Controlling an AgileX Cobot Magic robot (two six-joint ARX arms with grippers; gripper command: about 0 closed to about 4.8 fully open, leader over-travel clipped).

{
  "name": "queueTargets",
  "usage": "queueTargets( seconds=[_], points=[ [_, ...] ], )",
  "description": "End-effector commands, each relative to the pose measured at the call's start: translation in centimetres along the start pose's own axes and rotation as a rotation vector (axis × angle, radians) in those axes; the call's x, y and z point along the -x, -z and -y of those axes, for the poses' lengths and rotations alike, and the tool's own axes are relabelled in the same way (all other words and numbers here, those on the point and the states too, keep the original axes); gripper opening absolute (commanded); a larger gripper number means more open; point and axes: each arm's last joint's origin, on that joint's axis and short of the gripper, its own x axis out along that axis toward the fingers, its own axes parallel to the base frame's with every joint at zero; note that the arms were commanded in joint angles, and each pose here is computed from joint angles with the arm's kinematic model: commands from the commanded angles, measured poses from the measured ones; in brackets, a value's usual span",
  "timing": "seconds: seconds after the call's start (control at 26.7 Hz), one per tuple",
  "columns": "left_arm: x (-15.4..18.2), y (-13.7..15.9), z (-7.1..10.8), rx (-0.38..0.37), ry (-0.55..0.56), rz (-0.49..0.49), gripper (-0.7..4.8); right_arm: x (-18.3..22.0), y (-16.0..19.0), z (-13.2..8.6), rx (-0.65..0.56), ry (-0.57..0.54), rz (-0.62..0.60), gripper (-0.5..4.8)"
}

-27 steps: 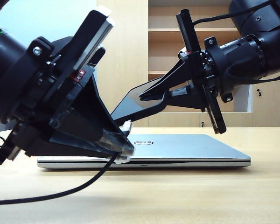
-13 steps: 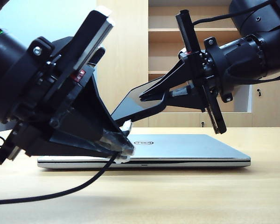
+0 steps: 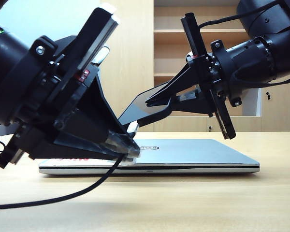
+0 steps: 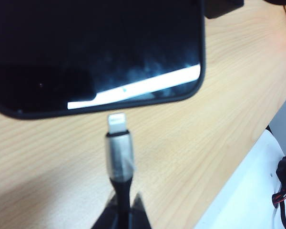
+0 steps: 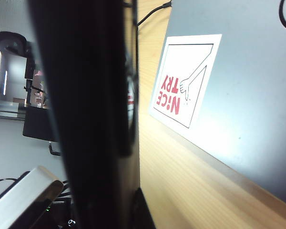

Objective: Pick up the charging cable and the phone, plug the charging cable into the charging port on the phone, and finally place them back on the table.

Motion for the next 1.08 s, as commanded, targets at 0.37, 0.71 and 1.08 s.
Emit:
queueTargets(
  seconds=[0.37,0.71,1.08],
  points=[
    [0.03,-0.01,-0.01,0.002,-0.008,-0.007,-0.07,-0.33,0.02,-1.03,0.070,-0.067,-0.013,-0.06],
    [0.04,-0.02,0.00,0.002,-0.008,-0.006,-0.07,-0.55,0.11,-1.24,0.121,-0.062,0.005,-0.06],
    [0.04,-0.02,0.00,0.002,-0.008,-0.006,-0.07,-0.32,-0.22,-1.23,0.130,-0.068,0.027,-0.06]
  ],
)
